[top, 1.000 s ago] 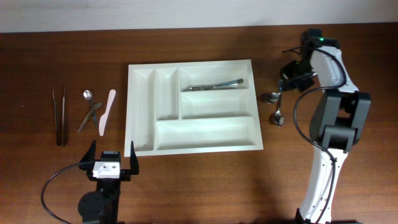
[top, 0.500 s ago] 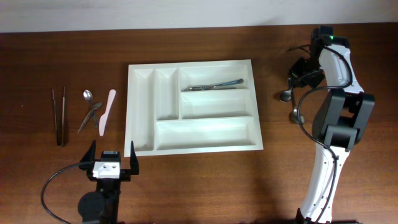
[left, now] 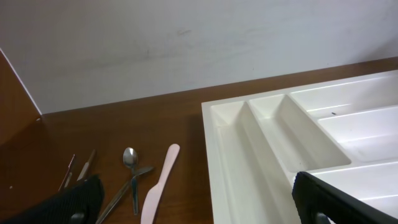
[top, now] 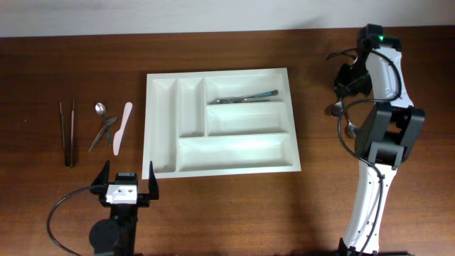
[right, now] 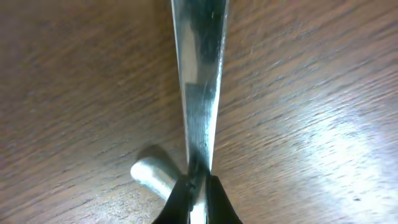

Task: Pack container
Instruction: 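Lower the right gripper and grasp a steel spoon from the pile, then lift the spoon and carry it over the tray's top compartment, then lower the spoon into the tray's middle compartment and release it, then return the right gripper to the cutlery pile right of the tray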

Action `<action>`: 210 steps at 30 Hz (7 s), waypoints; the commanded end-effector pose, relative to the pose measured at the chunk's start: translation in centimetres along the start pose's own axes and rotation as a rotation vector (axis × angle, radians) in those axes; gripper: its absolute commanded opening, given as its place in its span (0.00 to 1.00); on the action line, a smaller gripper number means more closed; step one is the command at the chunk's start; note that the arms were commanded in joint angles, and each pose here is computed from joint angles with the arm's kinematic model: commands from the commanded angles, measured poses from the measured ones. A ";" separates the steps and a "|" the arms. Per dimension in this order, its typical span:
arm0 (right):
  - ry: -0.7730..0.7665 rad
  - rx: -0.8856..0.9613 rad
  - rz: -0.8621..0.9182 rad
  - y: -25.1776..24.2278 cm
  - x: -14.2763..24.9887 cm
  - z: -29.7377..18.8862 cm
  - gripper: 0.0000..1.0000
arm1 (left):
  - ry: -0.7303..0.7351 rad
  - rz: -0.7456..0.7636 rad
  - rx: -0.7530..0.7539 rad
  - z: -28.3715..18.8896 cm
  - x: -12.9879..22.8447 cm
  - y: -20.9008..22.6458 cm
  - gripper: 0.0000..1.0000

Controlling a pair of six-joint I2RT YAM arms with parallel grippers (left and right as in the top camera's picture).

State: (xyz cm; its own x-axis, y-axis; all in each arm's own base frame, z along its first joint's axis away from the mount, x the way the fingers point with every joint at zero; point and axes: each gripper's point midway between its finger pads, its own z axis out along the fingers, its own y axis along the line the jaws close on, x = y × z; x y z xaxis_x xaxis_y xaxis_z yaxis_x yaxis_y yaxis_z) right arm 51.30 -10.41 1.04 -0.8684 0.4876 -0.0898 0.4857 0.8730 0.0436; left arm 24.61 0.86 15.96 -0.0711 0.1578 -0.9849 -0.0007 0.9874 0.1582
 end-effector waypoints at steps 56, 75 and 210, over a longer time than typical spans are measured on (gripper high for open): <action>-0.075 -0.497 -1.656 25.7 19.1 -14.0 0.04 | -0.003 0.009 0.009 0.0 0.1 -0.1 0.99; -0.025 -0.694 -1.860 26.0 22.1 -12.2 0.04 | -0.003 0.009 0.009 0.0 0.1 -0.1 0.99; 0.277 -0.074 -0.541 -1.5 6.2 -3.2 0.72 | -0.003 0.009 0.009 0.0 0.0 -0.1 0.99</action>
State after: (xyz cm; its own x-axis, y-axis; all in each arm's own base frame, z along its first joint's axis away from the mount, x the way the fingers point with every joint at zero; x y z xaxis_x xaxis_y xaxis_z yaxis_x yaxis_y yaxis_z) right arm 45.42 -8.09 4.65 -0.9917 -0.0712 0.1069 -0.0557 0.9883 0.1423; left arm 24.61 0.86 15.96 -0.0711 0.1582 -0.9848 -0.0007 0.9873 0.1586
